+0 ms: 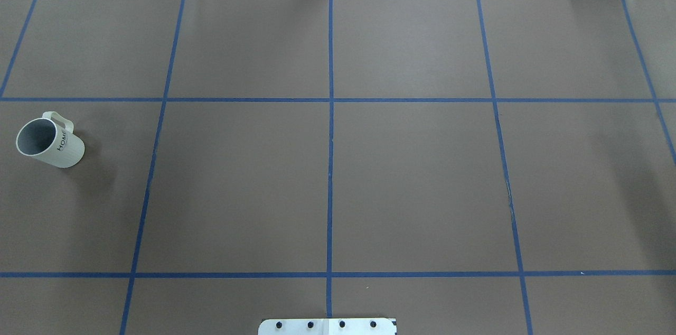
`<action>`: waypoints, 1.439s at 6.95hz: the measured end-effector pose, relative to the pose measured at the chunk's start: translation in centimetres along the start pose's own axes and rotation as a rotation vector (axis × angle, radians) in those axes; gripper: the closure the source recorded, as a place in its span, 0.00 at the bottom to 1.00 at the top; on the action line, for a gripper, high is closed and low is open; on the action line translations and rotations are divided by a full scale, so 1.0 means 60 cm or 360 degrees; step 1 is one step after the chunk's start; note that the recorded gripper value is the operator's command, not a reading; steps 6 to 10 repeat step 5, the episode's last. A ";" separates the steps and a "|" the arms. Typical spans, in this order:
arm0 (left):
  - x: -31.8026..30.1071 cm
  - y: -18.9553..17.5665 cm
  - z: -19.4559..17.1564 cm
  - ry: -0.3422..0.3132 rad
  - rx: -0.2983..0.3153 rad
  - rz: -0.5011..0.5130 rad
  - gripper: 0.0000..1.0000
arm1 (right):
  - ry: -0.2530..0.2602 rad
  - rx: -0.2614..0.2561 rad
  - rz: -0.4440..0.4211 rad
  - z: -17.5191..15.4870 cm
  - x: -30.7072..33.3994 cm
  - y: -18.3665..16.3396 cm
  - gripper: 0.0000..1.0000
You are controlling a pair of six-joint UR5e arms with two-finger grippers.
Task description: Left arm hands cup to right arm to dump lemon
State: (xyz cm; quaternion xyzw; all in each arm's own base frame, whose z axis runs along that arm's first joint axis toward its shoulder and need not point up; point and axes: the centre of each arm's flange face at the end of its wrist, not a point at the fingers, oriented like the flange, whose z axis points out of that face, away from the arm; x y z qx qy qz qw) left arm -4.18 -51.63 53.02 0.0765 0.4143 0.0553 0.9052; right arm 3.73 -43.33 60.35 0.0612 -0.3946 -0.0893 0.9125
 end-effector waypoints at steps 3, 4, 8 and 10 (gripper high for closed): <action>0.001 -0.003 -0.002 -0.0010 0.0005 0.0006 0.00 | 0.0003 0.0004 -0.0003 -0.001 -0.001 -0.005 0.00; 0.003 -0.006 -0.003 -0.0011 0.0009 0.0011 0.00 | 0.0004 0.0006 -0.0005 -0.002 -0.002 -0.007 0.00; 0.005 -0.009 -0.006 -0.0013 0.0014 0.0016 0.00 | 0.0006 0.0011 -0.0012 -0.004 -0.003 -0.011 0.00; 0.005 -0.009 -0.006 -0.0013 0.0014 0.0016 0.00 | 0.0006 0.0011 -0.0012 -0.004 -0.003 -0.011 0.00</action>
